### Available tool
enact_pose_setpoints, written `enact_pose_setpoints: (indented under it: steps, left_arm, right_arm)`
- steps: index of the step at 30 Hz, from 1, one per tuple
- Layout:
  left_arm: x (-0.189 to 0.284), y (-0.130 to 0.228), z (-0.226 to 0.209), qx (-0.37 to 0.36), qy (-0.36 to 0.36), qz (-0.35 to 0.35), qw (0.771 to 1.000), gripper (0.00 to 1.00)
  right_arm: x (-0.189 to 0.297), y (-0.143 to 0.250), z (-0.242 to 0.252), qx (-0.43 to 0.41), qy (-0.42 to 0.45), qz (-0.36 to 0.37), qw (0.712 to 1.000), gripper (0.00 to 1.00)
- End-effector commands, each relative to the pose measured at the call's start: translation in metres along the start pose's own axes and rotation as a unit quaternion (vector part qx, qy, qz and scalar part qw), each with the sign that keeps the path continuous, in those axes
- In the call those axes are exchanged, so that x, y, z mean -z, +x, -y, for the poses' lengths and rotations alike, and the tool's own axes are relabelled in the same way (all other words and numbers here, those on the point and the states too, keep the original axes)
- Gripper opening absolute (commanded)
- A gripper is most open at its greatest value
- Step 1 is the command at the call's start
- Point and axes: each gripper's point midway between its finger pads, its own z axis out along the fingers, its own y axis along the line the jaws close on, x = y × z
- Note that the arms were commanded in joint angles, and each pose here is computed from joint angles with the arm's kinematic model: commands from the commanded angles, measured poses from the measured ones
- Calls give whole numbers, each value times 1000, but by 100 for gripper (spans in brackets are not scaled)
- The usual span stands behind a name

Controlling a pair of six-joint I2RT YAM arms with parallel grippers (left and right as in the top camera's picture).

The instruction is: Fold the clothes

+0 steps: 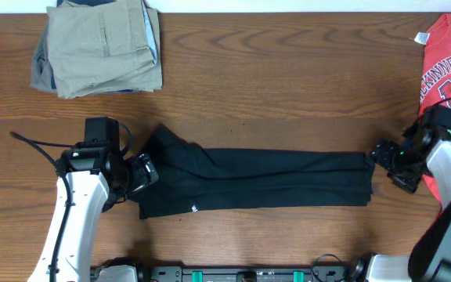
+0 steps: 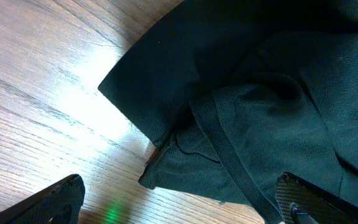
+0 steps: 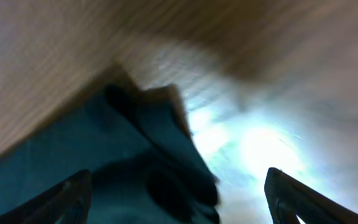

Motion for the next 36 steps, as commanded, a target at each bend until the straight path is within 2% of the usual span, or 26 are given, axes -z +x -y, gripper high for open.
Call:
enact_pose_setpoints:
  steps: [1, 8, 12, 15, 16, 19, 23, 29, 32, 36]
  left_arm:
    - [1, 0, -1, -7, -2, -1, 1000, 100]
    - [1, 0, -1, -7, -2, -2, 1000, 99]
    - [1, 0, -1, -7, -3, -2, 1000, 99]
    - [1, 0, -1, -7, -2, -2, 1000, 99]
    - [1, 0, -1, -7, -2, -2, 1000, 99]
    - [1, 0, -1, -7, -2, -2, 1000, 99]
    - [1, 0, -1, -7, -2, -2, 1000, 100]
    - [1, 0, -1, -7, -3, -3, 1000, 100]
    - [1, 0, -1, -7, -3, -2, 1000, 100]
    - [1, 0, -1, -7, -3, -2, 1000, 100]
  right_arm:
    - [-20, 14, -18, 43, -69, -51, 995, 87]
    - [-37, 27, -18, 34, -80, -99, 991, 80]
    - [-39, 39, -26, 43, -109, -116, 986, 67]
    - [-44, 51, -26, 45, -107, -129, 985, 53]
    - [-45, 54, -26, 46, -107, -133, 984, 45]
    - [-46, 58, -26, 46, -106, -139, 984, 3]
    - [-46, 59, -22, 28, -95, -142, 985, 1]
    - [-32, 48, 0, -3, -17, -121, 993, 1]
    - [-10, 38, 7, -8, 15, -88, 996, 1]
    - [27, 26, 1, -5, 17, -31, 999, 1]
